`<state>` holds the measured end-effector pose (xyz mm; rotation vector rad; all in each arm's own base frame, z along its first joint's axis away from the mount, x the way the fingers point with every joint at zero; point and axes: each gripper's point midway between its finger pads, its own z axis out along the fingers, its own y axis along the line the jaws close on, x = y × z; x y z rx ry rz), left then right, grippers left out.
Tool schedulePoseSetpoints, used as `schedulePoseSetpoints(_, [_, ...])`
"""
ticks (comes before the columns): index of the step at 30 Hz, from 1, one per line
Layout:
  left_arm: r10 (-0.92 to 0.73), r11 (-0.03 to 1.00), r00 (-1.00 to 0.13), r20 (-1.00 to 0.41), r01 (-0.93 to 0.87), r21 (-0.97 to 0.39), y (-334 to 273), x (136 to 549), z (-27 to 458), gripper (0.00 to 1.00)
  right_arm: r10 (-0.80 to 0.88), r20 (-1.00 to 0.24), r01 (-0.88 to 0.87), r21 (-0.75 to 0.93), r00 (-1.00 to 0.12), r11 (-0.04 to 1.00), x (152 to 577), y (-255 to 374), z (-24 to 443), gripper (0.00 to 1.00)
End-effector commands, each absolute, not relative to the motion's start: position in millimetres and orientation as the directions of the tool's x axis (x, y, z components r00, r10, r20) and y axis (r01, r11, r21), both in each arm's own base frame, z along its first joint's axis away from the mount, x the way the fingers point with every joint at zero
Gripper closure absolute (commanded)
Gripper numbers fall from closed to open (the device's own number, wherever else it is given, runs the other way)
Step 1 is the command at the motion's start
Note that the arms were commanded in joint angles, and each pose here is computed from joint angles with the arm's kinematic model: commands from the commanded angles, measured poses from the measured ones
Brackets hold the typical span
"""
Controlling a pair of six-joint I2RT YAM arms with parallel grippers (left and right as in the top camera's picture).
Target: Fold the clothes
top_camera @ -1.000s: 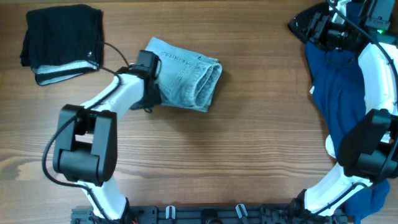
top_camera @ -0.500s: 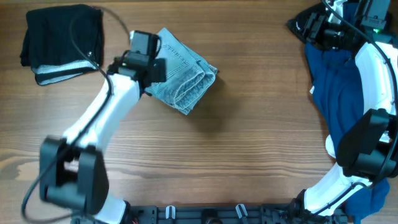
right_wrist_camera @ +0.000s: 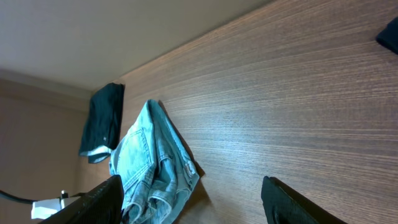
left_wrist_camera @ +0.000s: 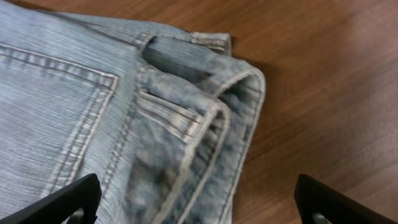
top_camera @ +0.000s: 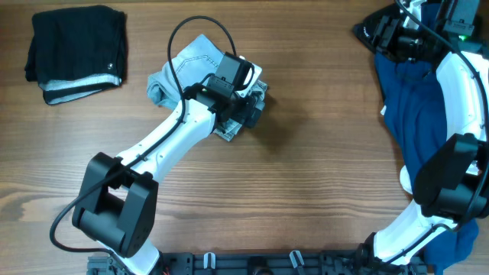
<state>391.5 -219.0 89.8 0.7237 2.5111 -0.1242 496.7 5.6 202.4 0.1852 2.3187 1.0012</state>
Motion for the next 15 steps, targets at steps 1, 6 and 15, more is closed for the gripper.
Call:
schedulePoseSetpoints(1, [0.514,0.828,-0.725,-0.458,0.559,0.045,-219,382,78,0.0,0.349,-0.455,-0.092,0.705,-0.819,0.703,497,6,195,0.28])
schedulePoseSetpoints(6, [0.542,0.817,-0.766,-0.347,0.576,0.005,-220,371,28,0.0,0.347,-0.455,-0.094,0.705,-0.82,0.703,497,8,195,0.28])
schedulePoseSetpoints(15, [0.558,0.83,-0.794,-0.241,0.543,0.13,-198,381,-42,0.02,0.339,-0.455,-0.1,0.704,-0.823,0.703,497,13,195,0.28])
